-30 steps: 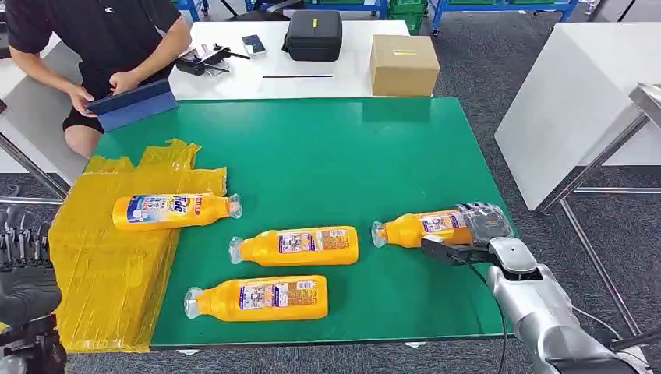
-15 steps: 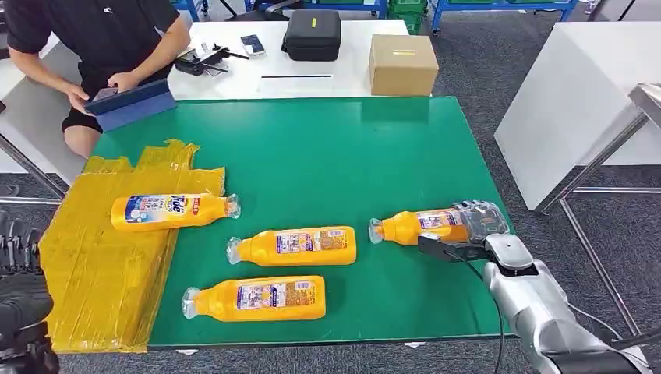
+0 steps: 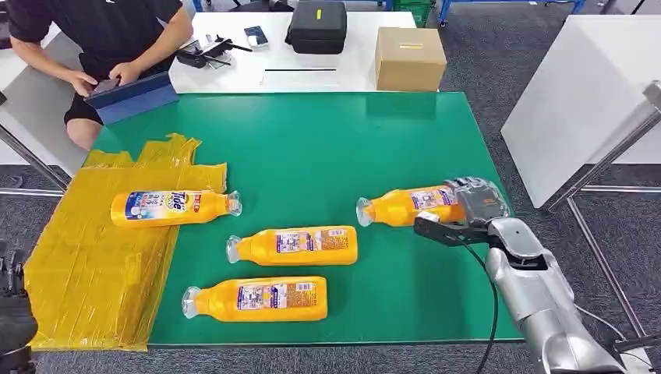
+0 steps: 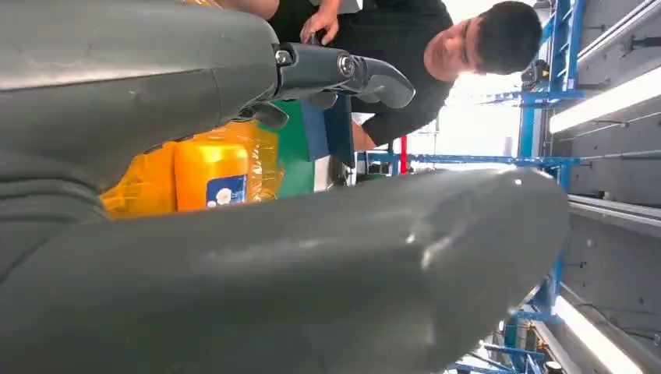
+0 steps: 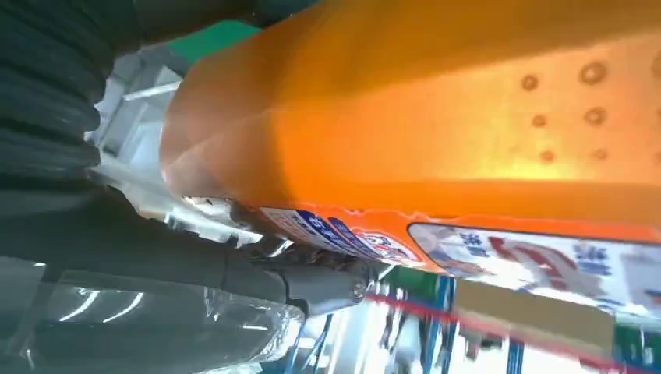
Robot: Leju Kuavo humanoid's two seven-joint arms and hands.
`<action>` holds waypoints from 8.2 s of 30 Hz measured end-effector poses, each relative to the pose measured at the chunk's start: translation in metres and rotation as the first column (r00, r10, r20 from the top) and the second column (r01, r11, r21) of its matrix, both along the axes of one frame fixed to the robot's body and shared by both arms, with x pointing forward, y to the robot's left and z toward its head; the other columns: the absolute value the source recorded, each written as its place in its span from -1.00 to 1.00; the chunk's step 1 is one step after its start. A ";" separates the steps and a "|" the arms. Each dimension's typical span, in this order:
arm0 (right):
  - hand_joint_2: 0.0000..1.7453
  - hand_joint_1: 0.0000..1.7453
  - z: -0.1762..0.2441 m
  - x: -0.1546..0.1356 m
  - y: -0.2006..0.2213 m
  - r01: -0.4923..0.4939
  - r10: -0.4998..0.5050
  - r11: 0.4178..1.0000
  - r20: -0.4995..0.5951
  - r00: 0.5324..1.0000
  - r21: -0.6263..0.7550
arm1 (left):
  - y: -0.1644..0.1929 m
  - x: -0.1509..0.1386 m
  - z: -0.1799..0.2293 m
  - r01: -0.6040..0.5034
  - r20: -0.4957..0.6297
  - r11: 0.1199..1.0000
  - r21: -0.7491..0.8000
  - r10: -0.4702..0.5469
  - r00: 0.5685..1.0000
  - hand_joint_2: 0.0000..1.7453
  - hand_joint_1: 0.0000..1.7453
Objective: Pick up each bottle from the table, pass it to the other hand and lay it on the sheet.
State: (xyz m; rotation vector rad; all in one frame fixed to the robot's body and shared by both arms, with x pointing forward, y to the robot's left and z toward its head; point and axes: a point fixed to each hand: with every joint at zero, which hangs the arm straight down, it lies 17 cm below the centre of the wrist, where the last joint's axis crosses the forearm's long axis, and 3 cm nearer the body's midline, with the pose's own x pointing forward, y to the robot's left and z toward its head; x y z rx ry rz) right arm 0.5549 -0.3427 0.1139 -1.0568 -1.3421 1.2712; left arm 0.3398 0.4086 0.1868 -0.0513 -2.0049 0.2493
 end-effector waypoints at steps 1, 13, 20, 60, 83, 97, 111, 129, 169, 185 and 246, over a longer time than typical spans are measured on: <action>1.00 1.00 0.008 0.000 0.000 -0.003 0.003 1.000 0.027 1.000 0.001 | 0.001 -0.001 0.000 -0.001 0.001 1.000 0.000 0.001 1.000 -1.00 -1.00; 1.00 1.00 0.134 -0.044 -0.033 0.035 -0.039 0.999 0.329 0.944 0.017 | -0.004 0.016 0.007 -0.029 0.015 0.999 0.026 0.029 0.999 -1.00 -1.00; 1.00 1.00 0.166 -0.060 0.021 -0.039 -0.031 0.988 0.437 0.899 0.151 | -0.036 0.027 0.002 0.007 0.003 0.999 0.038 -0.007 1.000 -1.00 -1.00; 1.00 1.00 0.187 -0.023 0.389 -0.338 0.267 0.516 0.227 0.937 0.787 | -0.176 0.145 0.081 0.295 0.148 0.947 -0.127 -0.276 0.950 1.00 -1.00; 1.00 1.00 0.140 -0.113 0.513 -0.442 0.582 0.555 0.051 0.812 0.704 | -0.139 0.109 0.035 0.234 0.146 0.941 -0.245 -0.203 0.968 1.00 -1.00; 1.00 1.00 0.122 -0.137 0.529 -0.509 0.645 0.591 0.013 0.764 0.625 | -0.120 0.066 0.018 0.237 0.137 0.950 -0.202 -0.213 0.967 1.00 -1.00; 1.00 1.00 0.131 -0.110 0.514 -0.506 0.608 0.635 0.027 0.794 0.583 | -0.073 0.026 -0.007 0.275 0.088 0.937 -0.217 -0.262 0.961 1.00 -1.00; 1.00 1.00 0.150 -0.065 0.483 -0.456 0.517 0.652 0.084 0.852 0.606 | -0.094 0.008 -0.022 0.364 -0.002 0.918 -0.156 -0.369 0.930 1.00 -1.00; 1.00 1.00 0.117 -0.085 0.487 -0.435 0.503 0.675 0.059 0.862 0.596 | -0.288 0.094 0.058 0.562 0.061 0.818 -0.122 -0.559 0.827 1.00 -1.00; 1.00 1.00 0.115 -0.083 0.484 -0.427 0.495 0.678 0.058 0.867 0.598 | -0.296 0.096 0.064 0.580 0.063 0.798 -0.161 -0.578 0.813 1.00 -1.00; -1.00 -1.00 0.098 -0.107 0.497 -0.469 0.548 0.668 0.044 0.835 0.578 | -0.270 0.082 0.071 0.516 0.118 0.828 -0.220 -0.503 0.856 1.00 1.00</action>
